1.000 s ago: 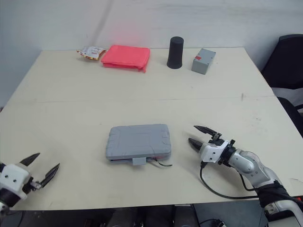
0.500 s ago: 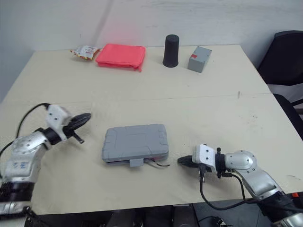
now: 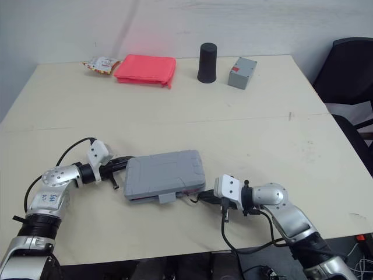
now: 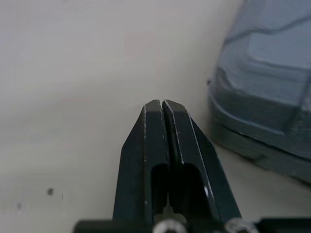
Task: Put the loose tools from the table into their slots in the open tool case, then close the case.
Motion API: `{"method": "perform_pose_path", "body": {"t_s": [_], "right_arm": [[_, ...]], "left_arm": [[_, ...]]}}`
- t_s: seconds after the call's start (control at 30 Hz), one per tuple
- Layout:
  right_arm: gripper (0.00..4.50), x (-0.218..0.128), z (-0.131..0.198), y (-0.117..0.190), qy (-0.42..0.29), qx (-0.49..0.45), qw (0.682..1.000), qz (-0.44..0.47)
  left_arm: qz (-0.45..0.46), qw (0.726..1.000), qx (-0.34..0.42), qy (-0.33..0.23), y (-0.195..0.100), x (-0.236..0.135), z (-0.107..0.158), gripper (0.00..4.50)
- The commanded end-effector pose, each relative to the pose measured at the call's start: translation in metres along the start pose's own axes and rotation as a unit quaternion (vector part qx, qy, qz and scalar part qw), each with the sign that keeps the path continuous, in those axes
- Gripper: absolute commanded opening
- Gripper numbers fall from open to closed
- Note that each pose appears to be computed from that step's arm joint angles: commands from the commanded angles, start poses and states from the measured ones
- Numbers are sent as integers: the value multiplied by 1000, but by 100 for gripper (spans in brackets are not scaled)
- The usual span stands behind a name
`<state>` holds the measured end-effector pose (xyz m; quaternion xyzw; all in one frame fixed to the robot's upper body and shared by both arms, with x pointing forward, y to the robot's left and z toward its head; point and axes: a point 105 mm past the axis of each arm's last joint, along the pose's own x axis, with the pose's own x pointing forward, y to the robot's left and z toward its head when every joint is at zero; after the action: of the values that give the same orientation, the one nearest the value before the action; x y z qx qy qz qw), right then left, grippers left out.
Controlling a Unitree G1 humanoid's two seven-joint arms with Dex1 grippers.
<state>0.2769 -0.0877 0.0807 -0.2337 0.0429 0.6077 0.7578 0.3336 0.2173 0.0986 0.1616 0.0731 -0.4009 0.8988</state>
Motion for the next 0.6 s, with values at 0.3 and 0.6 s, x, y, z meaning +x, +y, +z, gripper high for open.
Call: {"method": "perform_pose_path", "body": {"t_s": [0.3,0.6], "right_arm": [[0,26,2,-64,11,-55,995,-80],[0,-16,-22,-78,67,-47,991,-109]], "left_arm": [[18,999,-25,-29,-40,-29,5,2],[69,987,-9,-144,-25,-59,64,2]]}}
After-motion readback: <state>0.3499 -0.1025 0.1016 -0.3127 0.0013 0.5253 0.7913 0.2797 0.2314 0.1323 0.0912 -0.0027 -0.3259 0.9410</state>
